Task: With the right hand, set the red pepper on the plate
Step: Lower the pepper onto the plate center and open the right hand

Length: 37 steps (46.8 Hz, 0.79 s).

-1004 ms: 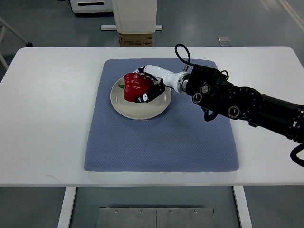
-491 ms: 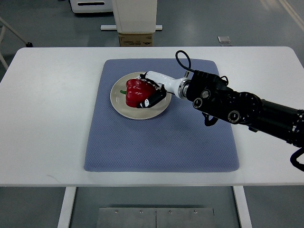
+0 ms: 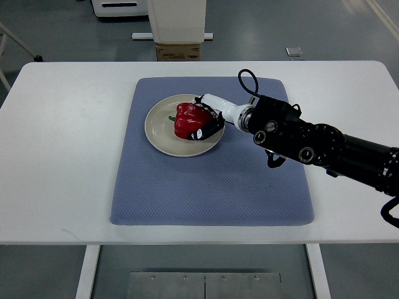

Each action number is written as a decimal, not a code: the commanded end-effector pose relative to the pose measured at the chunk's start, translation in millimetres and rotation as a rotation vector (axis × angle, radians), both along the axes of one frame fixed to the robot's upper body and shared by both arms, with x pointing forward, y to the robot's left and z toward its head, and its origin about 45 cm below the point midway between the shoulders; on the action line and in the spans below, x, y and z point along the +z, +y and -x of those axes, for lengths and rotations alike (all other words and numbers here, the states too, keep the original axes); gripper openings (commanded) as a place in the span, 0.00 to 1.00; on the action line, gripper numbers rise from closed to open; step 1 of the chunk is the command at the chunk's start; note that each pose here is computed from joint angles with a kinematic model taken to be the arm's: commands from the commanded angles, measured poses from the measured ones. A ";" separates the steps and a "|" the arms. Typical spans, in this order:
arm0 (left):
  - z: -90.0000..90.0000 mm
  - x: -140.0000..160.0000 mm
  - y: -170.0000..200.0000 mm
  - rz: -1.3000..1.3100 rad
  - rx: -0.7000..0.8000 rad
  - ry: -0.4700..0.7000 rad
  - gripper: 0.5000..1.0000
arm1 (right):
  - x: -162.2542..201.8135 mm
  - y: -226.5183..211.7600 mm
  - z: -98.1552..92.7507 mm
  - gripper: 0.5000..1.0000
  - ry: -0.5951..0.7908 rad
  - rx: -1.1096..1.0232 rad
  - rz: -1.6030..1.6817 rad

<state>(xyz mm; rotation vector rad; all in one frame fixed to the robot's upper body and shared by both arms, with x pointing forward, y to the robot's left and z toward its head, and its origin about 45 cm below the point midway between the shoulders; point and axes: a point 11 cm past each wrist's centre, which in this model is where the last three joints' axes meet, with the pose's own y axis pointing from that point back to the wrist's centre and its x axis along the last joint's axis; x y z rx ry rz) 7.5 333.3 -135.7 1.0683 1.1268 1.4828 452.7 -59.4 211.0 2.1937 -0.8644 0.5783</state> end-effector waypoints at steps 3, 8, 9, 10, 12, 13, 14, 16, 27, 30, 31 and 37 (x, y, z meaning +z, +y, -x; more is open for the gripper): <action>0.2 0.0 0.0 0.000 0.000 0.000 1.00 | -1.3 -0.2 0.7 0.29 0.003 0.000 -0.001; 0.2 0.0 0.0 0.000 0.000 0.000 1.00 | -0.8 0.4 0.8 0.66 0.001 0.003 -0.008; 0.2 0.0 0.0 0.000 0.000 0.000 1.00 | -0.7 0.5 0.8 0.73 0.002 0.004 -0.011; -0.7 0.0 0.0 0.000 0.000 -0.001 1.00 | -0.7 0.5 0.8 0.78 0.002 0.003 -0.012; -0.7 0.0 0.0 0.000 0.000 -0.001 1.00 | 0.5 1.1 0.5 0.89 0.002 0.003 -0.018; 0.2 0.0 0.0 0.000 0.000 0.000 1.00 | 0.6 1.2 0.5 0.94 0.002 0.003 -0.020; 0.1 0.0 0.0 0.000 0.000 -0.001 1.00 | 0.7 1.3 0.5 0.97 0.003 0.003 -0.022; 0.2 0.0 0.0 0.000 0.000 0.000 1.00 | 0.7 1.3 0.5 0.98 0.006 0.000 -0.027; 0.2 0.0 0.0 0.000 0.000 0.000 1.00 | 12.4 3.6 -4.7 0.99 -0.001 -0.018 -0.067; 0.2 0.0 0.0 0.000 0.000 0.000 1.00 | 18.6 4.8 -7.4 0.99 -0.006 -0.026 -0.088; 0.2 0.0 0.0 0.000 0.000 0.000 1.00 | 19.9 4.7 -8.2 0.99 -0.007 -0.029 -0.093; 0.2 0.0 0.0 0.000 0.000 0.000 1.00 | 28.0 6.0 -11.5 0.99 -0.012 -0.042 -0.126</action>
